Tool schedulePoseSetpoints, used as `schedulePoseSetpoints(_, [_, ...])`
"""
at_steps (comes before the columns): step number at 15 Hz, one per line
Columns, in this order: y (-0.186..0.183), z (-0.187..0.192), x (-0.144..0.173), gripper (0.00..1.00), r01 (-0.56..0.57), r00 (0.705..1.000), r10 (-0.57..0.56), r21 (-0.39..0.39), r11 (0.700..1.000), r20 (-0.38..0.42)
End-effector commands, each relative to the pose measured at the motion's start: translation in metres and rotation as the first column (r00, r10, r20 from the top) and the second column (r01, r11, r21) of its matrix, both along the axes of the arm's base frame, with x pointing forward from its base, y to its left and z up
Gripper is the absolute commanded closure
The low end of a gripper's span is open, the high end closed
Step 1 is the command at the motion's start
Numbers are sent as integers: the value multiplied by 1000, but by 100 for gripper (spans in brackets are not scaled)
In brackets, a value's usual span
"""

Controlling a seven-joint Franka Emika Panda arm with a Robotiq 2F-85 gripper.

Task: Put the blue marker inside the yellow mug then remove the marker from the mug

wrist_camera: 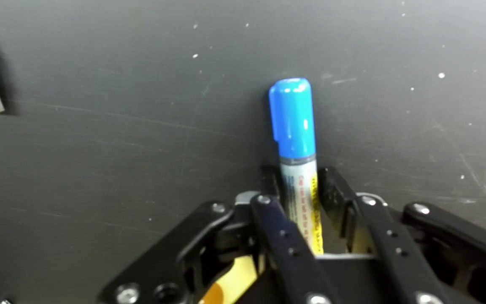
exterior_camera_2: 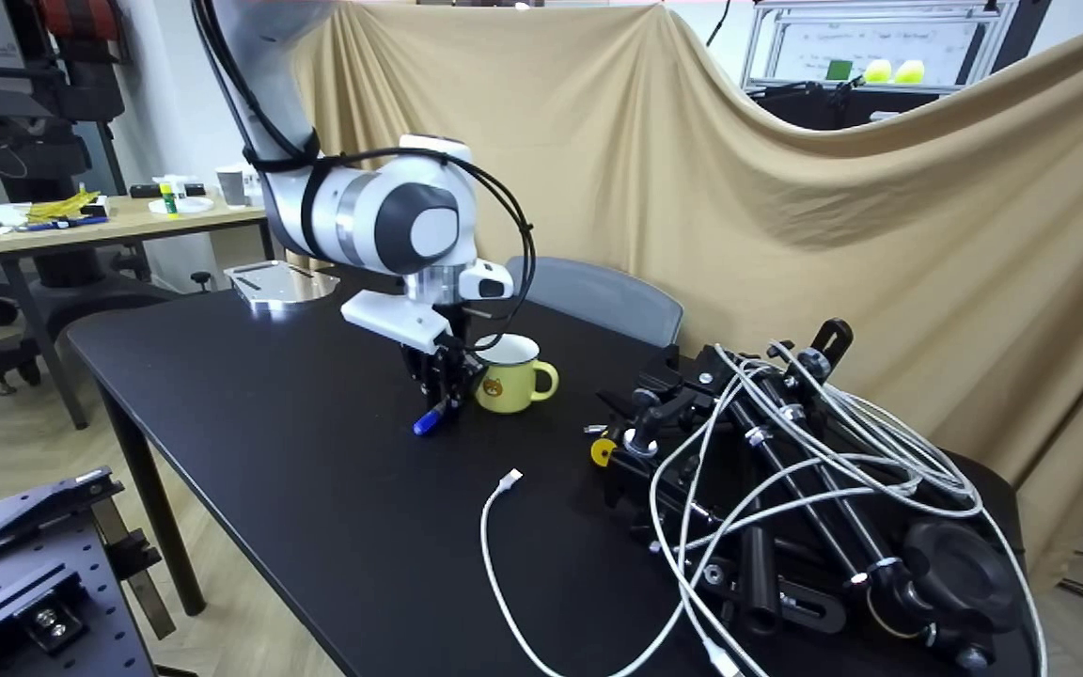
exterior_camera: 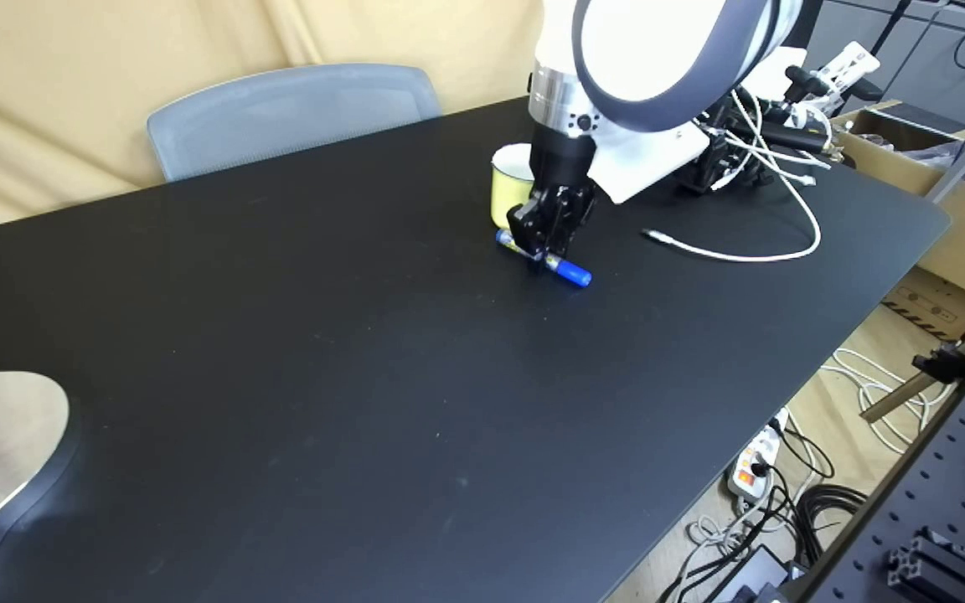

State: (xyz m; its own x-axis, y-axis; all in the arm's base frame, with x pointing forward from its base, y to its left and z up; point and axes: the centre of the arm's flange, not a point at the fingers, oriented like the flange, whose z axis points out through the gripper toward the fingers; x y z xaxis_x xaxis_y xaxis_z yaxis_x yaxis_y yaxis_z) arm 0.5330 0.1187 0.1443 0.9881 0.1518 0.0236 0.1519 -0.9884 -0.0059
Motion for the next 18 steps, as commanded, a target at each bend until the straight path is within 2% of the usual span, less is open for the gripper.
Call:
schedulePoseSetpoints(1, [-4, 3, 7, 95, 9, 1000, -9, -1, 1000, 9])
schedulePoseSetpoints(2, [-4, 6, 6, 99, 5, 1000, -5, -1, 1000, 10])
schedulePoseSetpoints(5, [-4, 18, 1, 95, -26, 1000, 26, -14, 1000, 0])
schedulePoseSetpoints(9, [-1, 42, -5, 95, -102, 991, 100, -22, 995, -85])
schedulePoseSetpoints(14, [6, 93, -14, 95, -223, 946, 212, -17, 975, -247])
schedulePoseSetpoints(18, [-3, 132, -3, 95, -238, 921, 212, -40, 970, -326])
